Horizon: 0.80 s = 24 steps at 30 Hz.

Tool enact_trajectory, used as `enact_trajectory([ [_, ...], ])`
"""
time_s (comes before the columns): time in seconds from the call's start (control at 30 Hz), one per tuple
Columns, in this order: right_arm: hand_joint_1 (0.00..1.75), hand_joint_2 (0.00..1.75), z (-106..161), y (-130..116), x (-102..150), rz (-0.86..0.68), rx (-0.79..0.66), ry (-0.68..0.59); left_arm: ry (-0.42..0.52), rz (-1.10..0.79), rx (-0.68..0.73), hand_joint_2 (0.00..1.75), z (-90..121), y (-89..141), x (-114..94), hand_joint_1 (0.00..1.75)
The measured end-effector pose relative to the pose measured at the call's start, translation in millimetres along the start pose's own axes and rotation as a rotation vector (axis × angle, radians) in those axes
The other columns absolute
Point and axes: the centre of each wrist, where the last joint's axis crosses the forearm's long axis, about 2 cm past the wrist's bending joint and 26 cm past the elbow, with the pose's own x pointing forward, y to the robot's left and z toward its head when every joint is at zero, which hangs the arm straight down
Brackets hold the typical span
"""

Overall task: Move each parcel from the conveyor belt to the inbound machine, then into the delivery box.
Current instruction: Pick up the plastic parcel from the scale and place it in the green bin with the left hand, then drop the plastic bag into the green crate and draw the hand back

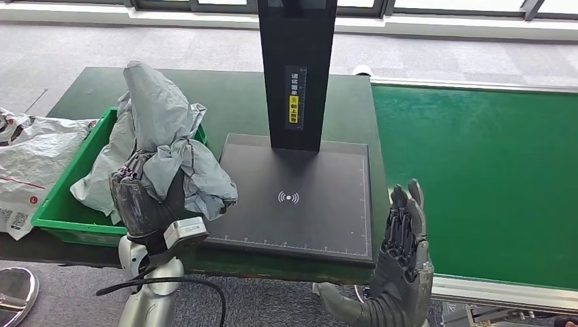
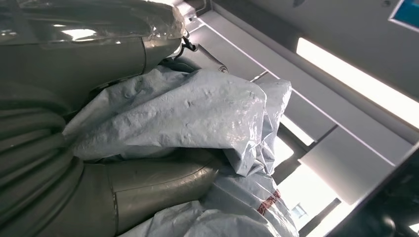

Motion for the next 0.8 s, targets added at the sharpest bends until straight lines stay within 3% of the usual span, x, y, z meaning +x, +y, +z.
enact_trajectory([
  [0.27, 0.0, 1.75, 0, 0, 0, -0.014, 0.024, 0.018, 0.075, -0.071, -0.04, 1.75, -24, -14, -34, 1.75],
  [0.5, 0.0, 1.75, -4, 1, -2, -0.034, 0.034, 0.027, 0.269, -0.112, -0.081, 1.75, -31, -17, -101, 1.75],
  [0.63, 0.0, 1.75, -8, 3, -5, -0.043, 0.031, 0.026, 0.324, -0.196, -0.111, 1.75, -24, -10, -142, 1.75],
  [0.8, 0.0, 1.75, -8, 6, -7, -0.043, 0.038, 0.025, 0.401, -0.279, -0.139, 1.75, -22, -5, -167, 1.75],
])
